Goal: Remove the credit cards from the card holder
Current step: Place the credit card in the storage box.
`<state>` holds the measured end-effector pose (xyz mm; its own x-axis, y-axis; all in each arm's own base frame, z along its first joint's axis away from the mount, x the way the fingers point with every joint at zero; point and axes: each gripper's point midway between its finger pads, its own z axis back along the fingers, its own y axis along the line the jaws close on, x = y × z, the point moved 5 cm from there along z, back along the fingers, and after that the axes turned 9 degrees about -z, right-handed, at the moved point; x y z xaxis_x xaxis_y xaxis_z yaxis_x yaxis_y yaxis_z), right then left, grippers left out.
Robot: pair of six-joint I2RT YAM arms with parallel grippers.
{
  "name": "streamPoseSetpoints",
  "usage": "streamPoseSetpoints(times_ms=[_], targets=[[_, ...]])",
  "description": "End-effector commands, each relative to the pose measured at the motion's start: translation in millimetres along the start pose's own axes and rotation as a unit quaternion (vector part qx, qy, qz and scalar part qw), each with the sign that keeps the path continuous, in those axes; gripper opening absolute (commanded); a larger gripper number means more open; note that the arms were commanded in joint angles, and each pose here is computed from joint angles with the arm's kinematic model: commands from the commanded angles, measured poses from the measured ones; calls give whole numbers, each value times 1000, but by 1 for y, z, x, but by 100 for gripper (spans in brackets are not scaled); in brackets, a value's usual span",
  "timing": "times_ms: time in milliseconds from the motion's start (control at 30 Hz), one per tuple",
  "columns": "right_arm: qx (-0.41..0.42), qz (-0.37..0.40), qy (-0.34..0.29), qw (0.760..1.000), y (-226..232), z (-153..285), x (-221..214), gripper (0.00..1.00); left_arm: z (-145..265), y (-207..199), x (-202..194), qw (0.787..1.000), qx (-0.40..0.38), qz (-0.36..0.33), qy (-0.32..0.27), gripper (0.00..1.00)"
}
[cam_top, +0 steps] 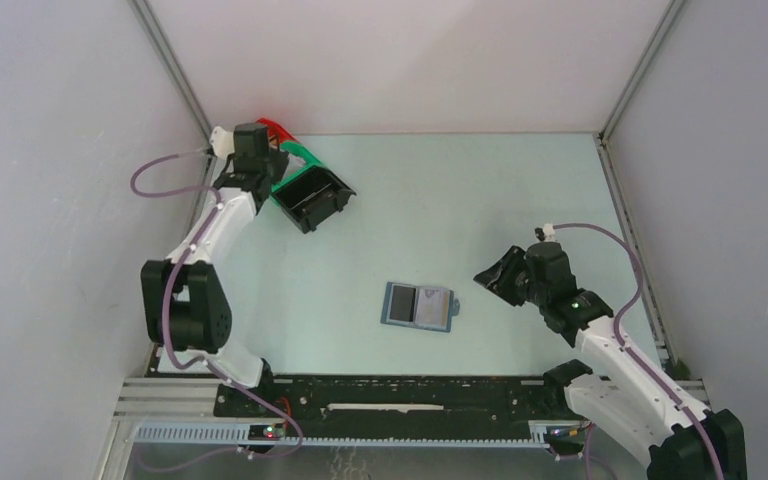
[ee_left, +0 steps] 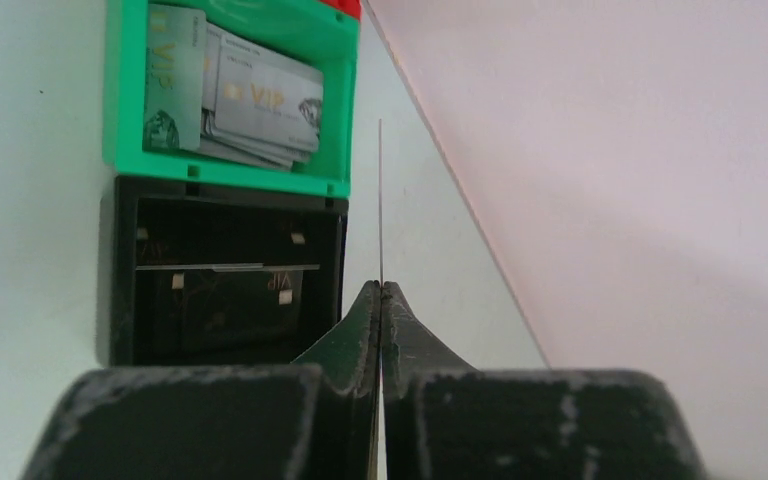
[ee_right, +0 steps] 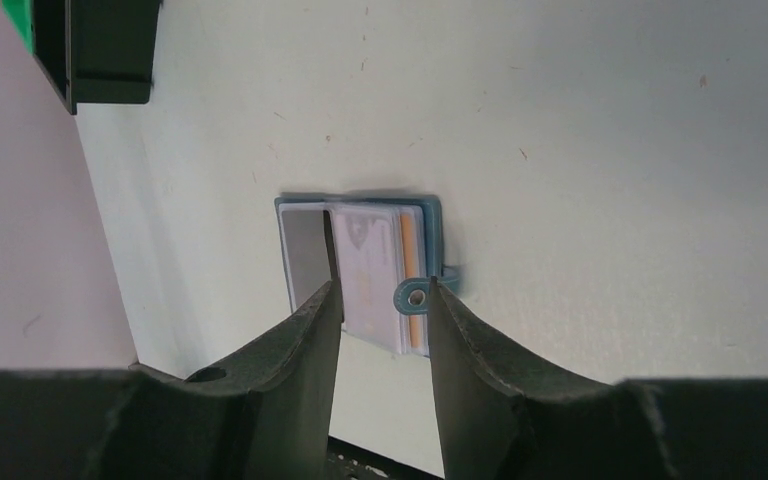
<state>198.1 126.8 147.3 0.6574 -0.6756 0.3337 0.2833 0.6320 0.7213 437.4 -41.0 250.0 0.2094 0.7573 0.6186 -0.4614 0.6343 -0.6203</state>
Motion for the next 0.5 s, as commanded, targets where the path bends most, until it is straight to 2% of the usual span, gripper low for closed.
streamPoseSetpoints(times_ms=[0, 267, 467], targets=[[-4, 4, 5, 1000, -4, 3, 0, 46, -26, -11, 31, 990, 32, 110, -88, 0], [-17, -2, 15, 1000, -9, -1, -1, 47, -56, 10, 32, 965, 96, 195, -146, 0], [-29, -7, 27, 999, -15, -8, 0, 46, -86, 17, 19, 950, 111, 252, -145, 0]])
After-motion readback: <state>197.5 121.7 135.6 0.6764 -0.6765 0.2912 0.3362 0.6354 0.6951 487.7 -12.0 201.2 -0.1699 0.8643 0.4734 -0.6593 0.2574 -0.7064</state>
